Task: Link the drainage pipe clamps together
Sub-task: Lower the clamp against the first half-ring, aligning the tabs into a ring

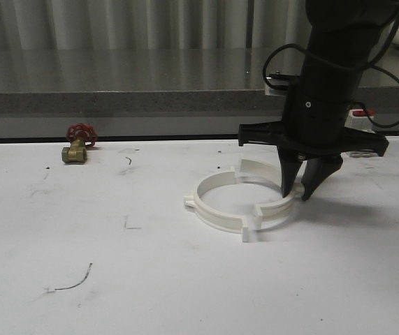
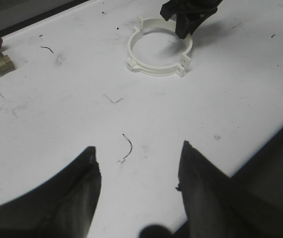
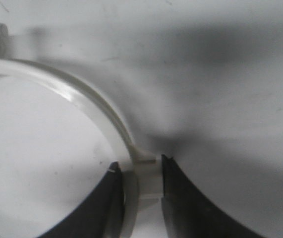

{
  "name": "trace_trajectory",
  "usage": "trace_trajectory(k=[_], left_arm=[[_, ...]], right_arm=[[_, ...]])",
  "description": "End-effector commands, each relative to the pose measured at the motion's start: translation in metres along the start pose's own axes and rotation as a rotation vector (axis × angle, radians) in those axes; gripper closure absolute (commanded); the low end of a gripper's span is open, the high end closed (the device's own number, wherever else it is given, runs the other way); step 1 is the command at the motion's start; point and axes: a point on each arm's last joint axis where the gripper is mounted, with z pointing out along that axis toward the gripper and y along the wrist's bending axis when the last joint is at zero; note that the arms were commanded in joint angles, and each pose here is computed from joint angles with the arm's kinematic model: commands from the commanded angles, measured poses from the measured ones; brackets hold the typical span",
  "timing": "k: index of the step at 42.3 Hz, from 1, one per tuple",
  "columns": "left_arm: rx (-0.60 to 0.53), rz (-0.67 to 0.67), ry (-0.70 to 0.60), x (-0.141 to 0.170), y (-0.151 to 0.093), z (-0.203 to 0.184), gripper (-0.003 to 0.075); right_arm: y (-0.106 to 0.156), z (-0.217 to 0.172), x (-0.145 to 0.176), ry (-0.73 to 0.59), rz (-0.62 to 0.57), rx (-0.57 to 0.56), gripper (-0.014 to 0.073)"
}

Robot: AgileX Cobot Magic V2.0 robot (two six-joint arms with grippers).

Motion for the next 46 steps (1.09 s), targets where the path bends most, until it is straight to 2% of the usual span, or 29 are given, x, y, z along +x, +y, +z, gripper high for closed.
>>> trace_trajectory(k=[1, 46], left_arm=[[0.008, -0.004, -0.095, -0.0136, -0.0009, -0.0050, 0.0365], [0.008, -0.004, -0.095, -0.0136, -0.0009, -0.0050, 0.0365]], right_arm=[[0.0047, -0.0198, -0.0089, -0.069, -0.007, -0.029, 0.0430], [0.0122, -0.0149, -0.0064, -0.061, 0.016, -0.066, 0.0430]])
